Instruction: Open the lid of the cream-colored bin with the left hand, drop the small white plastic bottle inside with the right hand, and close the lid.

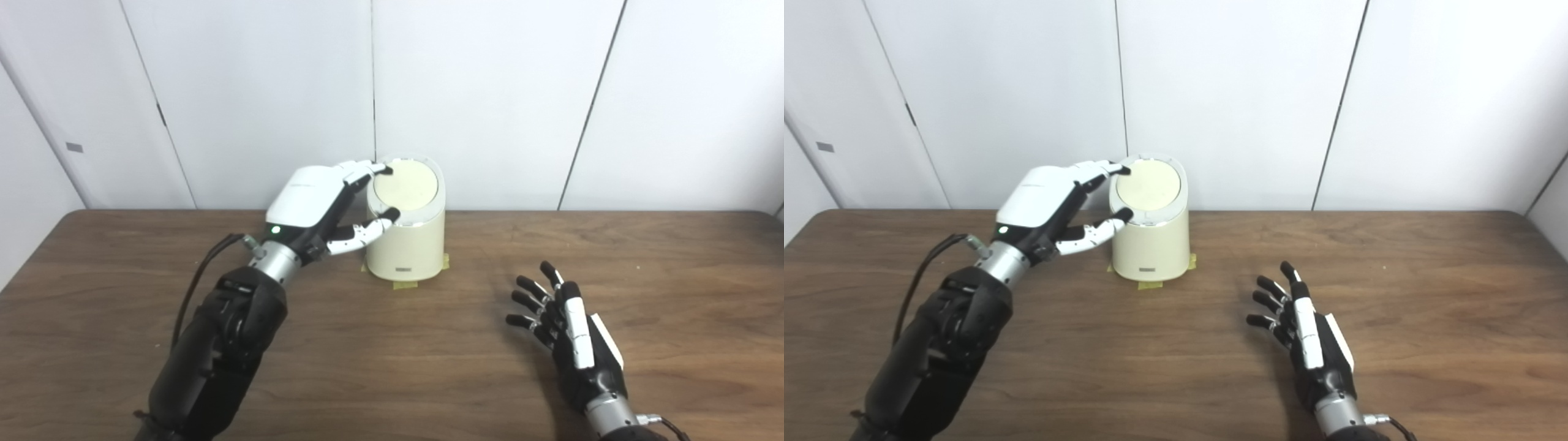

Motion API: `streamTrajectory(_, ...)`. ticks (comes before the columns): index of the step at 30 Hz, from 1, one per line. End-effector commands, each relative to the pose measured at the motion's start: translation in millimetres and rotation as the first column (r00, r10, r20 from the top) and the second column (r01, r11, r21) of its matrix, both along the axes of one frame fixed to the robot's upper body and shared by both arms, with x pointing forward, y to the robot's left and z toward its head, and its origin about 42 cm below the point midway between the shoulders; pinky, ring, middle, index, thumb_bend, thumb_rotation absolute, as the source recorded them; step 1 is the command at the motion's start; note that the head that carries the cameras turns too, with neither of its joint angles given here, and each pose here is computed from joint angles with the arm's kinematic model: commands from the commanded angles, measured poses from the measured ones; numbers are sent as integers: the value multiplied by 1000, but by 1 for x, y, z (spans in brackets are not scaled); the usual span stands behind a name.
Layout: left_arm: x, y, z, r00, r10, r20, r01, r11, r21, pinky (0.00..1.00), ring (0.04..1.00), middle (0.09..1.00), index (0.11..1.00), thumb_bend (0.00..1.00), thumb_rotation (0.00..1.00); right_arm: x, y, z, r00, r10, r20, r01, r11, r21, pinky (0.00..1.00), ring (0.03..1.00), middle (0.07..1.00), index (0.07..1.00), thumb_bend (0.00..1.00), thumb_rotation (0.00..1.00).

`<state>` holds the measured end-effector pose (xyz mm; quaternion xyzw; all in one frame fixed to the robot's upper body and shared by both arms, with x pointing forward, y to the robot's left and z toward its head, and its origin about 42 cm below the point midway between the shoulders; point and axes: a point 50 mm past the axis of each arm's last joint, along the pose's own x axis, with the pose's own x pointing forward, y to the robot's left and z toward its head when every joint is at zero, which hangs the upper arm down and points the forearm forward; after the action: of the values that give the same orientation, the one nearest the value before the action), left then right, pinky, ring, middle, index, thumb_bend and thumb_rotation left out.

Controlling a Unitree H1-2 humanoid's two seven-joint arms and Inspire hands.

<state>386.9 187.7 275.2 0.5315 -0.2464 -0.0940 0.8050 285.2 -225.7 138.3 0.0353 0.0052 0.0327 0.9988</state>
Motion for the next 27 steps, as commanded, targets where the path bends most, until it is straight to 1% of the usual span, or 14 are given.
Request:
streamTrajectory(1, -6, 1, 17, 999, 3, 43, -1, 999, -52, 816, 897, 897, 891, 412, 861, 9, 4, 17, 997, 17, 82, -18, 1000, 9, 711, 872, 885, 977, 558, 1000)
streamTrajectory(2, -9, 2, 17, 1000, 8, 26, -6, 997, -74, 814, 898, 898, 893, 413, 863, 9, 4, 18, 996, 18, 82, -19, 1000, 9, 713, 875, 885, 977, 556, 1000)
streamTrajectory(3, -16, 5, 15, 1000, 10, -1, -10, 992, -122, 810, 896, 897, 894, 411, 850, 9, 5, 18, 996, 21, 84, -21, 1000, 4, 720, 878, 883, 975, 557, 1000)
streamTrajectory(5, -25, 8, 12, 999, 7, -41, -15, 978, -208, 800, 889, 891, 885, 411, 804, 9, 6, 19, 996, 24, 88, -24, 1000, -2, 730, 883, 881, 975, 557, 1000)
streamTrajectory(6, -29, 10, 9, 998, 3, -62, -19, 964, -267, 801, 886, 887, 876, 407, 785, 9, 7, 20, 996, 26, 88, -26, 1000, -1, 733, 885, 880, 973, 560, 1000)
streamTrajectory(8, -39, 15, 2, 993, -24, -113, -23, 916, -399, 805, 887, 886, 868, 400, 765, 8, 8, 21, 996, 29, 89, -30, 1000, 7, 744, 895, 885, 972, 574, 1000)
streamTrajectory(10, -49, 22, -8, 986, -32, -162, -52, 870, -490, 814, 887, 890, 875, 373, 781, 7, 9, 22, 995, 33, 99, -33, 999, -2, 751, 899, 887, 972, 575, 1000)
streamTrajectory(13, -63, 34, -23, 977, -6, -211, -113, 829, -547, 847, 888, 882, 887, 361, 863, 5, 10, 25, 993, 27, 113, -25, 1000, -17, 739, 889, 875, 968, 569, 1000)
streamTrajectory(16, -76, 47, -42, 961, 4, -276, -176, 778, -603, 834, 893, 892, 893, 393, 885, 3, 10, 28, 993, 20, 120, -17, 1000, -19, 719, 881, 878, 969, 564, 1000)
streamTrajectory(19, -90, 56, -61, 945, -10, -327, -217, 726, -652, 799, 880, 895, 901, 398, 887, 1, 9, 31, 992, 15, 126, -12, 1000, -21, 719, 881, 883, 971, 574, 1000)
streamTrajectory(20, -96, 58, -68, 939, -11, -342, -232, 714, -660, 807, 878, 899, 900, 412, 885, 0, 9, 32, 991, 12, 130, -8, 1000, -27, 715, 876, 882, 971, 579, 1000)
streamTrajectory(22, -108, 63, -81, 932, -10, -362, -250, 707, -662, 840, 885, 901, 893, 435, 875, -3, 9, 34, 989, 7, 151, 1, 999, -54, 707, 865, 875, 967, 574, 1000)
streamTrajectory(24, -116, 66, -87, 928, -14, -373, -258, 699, -667, 864, 894, 900, 890, 425, 875, -6, 9, 34, 986, 9, 166, 3, 998, -69, 730, 874, 876, 968, 568, 1000)
streamTrajectory(27, -129, 73, -102, 920, -23, -392, -291, 631, -719, 864, 885, 893, 886, 415, 849, -10, 11, 35, 983, 1, 183, 16, 996, -88, 757, 878, 876, 958, 582, 1000)
